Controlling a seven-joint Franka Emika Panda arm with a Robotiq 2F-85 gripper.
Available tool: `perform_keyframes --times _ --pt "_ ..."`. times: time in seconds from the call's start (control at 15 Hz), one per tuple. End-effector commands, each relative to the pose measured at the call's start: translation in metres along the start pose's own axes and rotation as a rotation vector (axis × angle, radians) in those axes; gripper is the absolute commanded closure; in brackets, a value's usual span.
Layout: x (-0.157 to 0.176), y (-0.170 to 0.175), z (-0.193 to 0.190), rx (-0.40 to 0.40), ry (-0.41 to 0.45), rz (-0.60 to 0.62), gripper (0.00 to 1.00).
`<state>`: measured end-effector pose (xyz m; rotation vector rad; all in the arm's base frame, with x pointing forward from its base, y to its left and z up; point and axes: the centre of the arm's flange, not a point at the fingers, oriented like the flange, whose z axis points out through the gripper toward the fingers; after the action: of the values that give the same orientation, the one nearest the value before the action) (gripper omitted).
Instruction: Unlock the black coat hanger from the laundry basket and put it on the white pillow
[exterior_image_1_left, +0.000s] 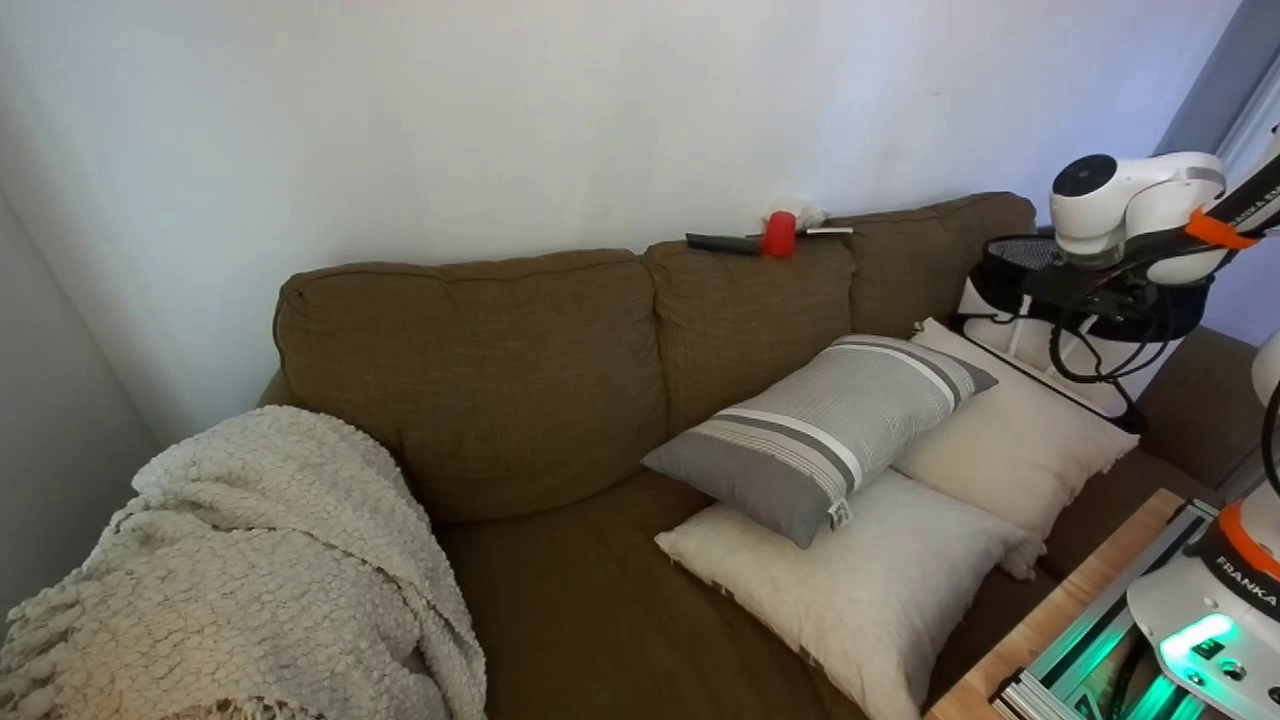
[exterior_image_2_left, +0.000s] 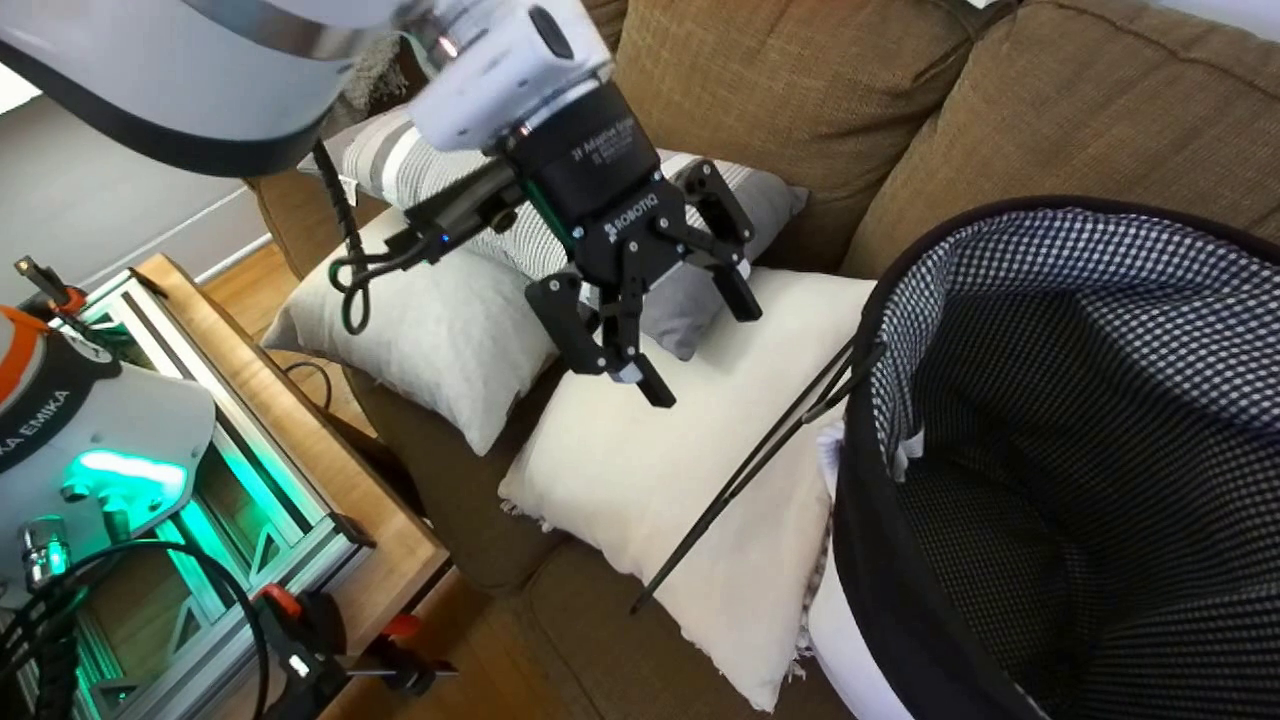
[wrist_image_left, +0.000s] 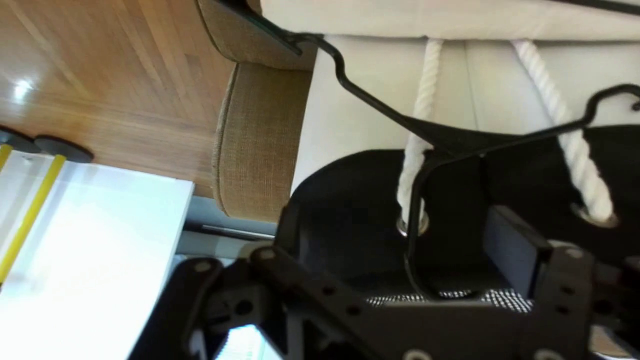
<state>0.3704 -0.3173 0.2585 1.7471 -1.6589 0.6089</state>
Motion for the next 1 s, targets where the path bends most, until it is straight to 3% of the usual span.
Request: perform_keyframes --times 0.0,0.33,0.67,0.93 --pt "-0.023 -0.026 0.042 -0.041 0.016 -0.015 0.01" --pt "-0.023 -0.020 0.028 -0.042 0.010 -0.041 0.00" --pt "-0.014 -0.032 0.048 -0.012 0.047 0.090 0.00" --pt "0.001 -0.035 0.065 0.003 0.043 0.152 0.07"
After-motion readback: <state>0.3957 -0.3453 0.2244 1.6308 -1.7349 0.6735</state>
